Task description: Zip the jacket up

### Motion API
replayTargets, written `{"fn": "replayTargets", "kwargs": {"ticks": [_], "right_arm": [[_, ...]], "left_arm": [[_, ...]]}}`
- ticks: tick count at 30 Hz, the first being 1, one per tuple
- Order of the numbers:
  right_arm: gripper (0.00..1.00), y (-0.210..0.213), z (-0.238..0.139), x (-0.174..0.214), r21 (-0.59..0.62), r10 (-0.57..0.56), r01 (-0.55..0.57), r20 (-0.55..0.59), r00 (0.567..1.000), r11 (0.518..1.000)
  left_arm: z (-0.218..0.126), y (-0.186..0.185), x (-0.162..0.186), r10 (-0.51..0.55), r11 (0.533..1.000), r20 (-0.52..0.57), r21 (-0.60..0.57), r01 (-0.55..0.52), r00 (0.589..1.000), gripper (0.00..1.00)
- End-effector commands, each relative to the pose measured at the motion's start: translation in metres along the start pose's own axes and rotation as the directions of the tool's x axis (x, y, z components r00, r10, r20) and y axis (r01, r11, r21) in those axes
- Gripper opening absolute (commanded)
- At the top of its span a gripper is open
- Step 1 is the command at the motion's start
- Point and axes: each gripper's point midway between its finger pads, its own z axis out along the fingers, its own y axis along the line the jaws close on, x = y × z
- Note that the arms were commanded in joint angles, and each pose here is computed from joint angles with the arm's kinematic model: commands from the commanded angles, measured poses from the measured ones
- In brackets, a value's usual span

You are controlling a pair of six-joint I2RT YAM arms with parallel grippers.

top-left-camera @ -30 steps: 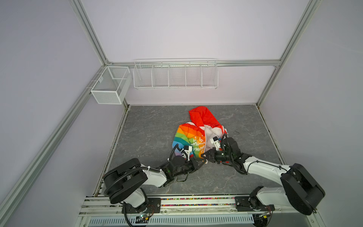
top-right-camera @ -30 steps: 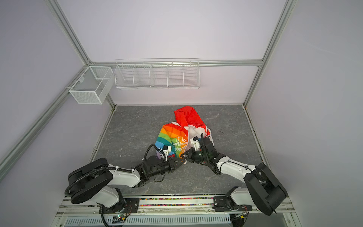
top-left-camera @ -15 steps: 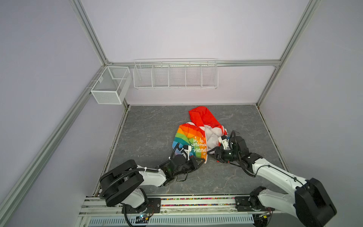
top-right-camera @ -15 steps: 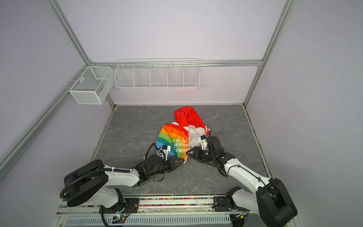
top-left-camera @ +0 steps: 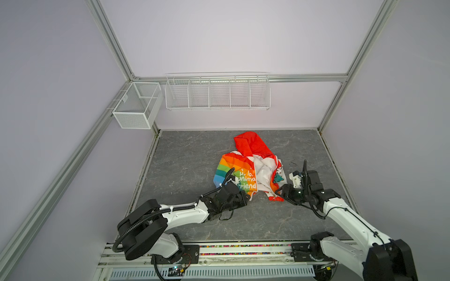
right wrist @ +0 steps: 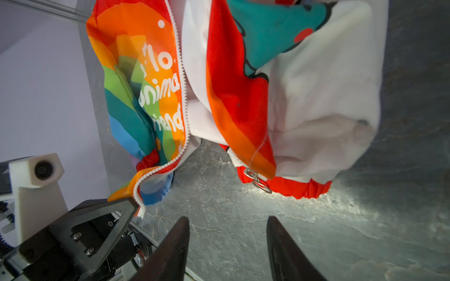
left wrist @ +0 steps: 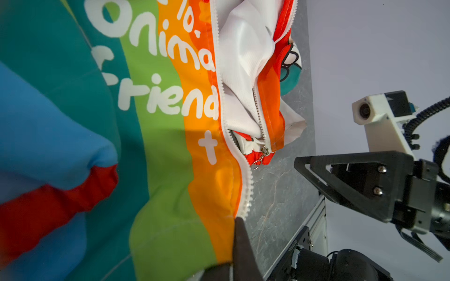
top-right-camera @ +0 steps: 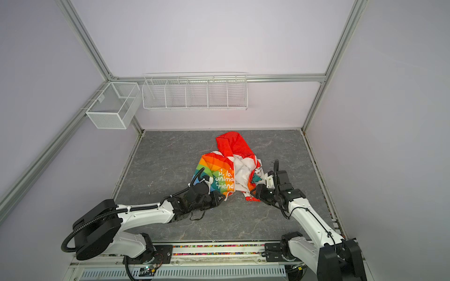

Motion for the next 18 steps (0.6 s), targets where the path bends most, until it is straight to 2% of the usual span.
{"fn": "replayTargets", "kwargs": {"ticks": [1, 18], "right_arm": [[0.51, -0.006, 0.007, 0.002, 0.003, -0.025, 0.025, -0.029, 0.999, 1.000], [0.49, -0.009, 0.036, -0.016, -0.005, -0.076, 0.076, -0.071, 0.995, 0.997]], "left_arm": [[0.003, 0.001, -0.003, 0.018, 1.000, 0.000, -0.017, -0.018, 1.000, 0.00], [0.005, 0.002, 0.000, -0.007, 1.000, -0.004, 0.008, 0.007, 1.000, 0.00]]}}
